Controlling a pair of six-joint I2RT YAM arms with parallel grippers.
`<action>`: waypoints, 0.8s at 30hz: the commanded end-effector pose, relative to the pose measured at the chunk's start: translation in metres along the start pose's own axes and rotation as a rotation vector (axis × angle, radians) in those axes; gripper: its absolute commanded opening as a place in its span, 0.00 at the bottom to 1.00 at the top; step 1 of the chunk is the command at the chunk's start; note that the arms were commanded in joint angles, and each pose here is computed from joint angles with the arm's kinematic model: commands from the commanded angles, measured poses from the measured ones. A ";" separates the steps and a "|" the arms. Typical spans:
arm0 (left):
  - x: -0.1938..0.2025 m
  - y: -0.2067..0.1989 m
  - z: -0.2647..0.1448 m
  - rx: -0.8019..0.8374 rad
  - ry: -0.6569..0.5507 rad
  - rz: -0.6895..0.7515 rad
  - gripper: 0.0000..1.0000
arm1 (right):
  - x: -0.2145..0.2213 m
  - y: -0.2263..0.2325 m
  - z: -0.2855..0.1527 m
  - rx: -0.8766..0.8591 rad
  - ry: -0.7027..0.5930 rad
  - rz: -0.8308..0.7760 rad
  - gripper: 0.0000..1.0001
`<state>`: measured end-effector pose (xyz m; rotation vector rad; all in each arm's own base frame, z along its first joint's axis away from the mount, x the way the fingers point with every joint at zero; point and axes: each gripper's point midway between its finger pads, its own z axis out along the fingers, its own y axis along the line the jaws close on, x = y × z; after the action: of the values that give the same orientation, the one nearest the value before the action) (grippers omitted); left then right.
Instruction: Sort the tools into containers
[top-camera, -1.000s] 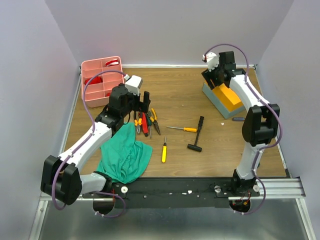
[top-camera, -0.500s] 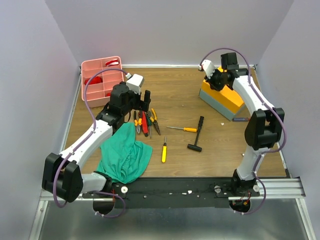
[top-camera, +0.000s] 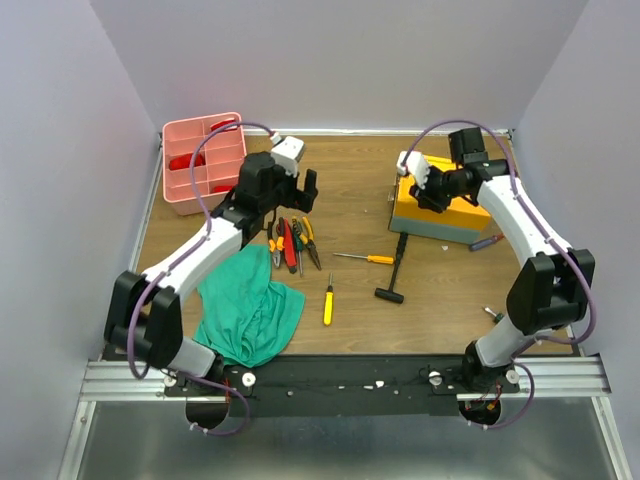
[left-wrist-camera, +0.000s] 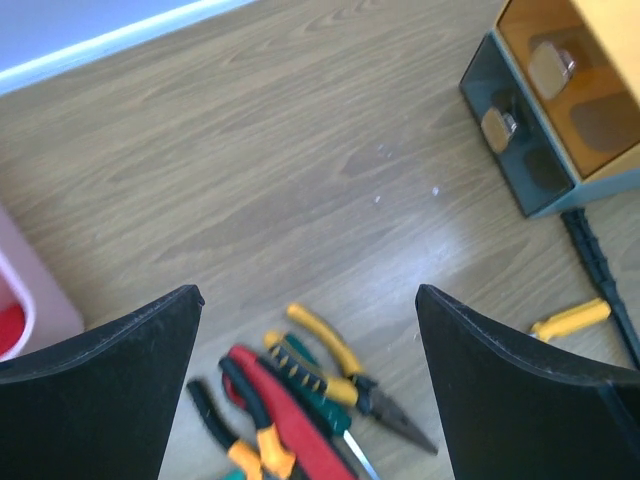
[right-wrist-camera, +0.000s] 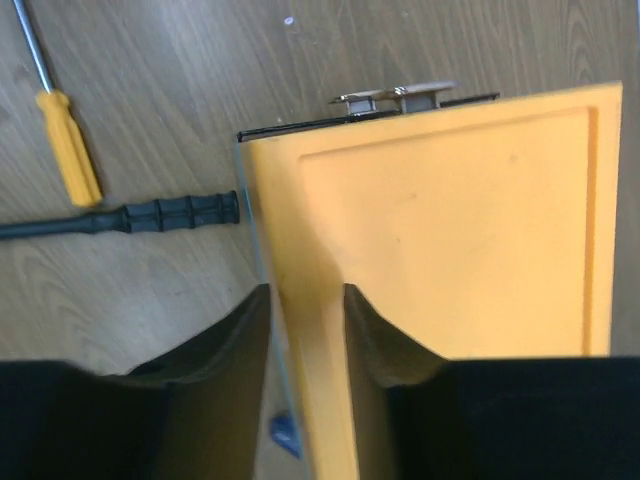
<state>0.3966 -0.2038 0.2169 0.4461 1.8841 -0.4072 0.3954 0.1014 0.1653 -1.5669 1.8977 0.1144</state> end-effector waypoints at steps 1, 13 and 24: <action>-0.031 -0.023 0.043 0.092 -0.007 -0.008 0.99 | -0.044 -0.046 -0.064 0.163 -0.257 0.296 0.49; -0.024 -0.052 0.125 0.209 0.034 -0.210 0.99 | 0.089 -0.110 -0.108 0.718 -0.049 0.942 0.68; -0.040 -0.092 0.150 0.362 0.079 -0.355 0.99 | 0.138 -0.085 -0.070 0.470 -0.065 1.271 0.88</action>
<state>0.4983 -0.3371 0.2026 0.3844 1.9555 -0.8084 0.4401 -0.1020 0.1891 0.0683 2.2688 -0.0108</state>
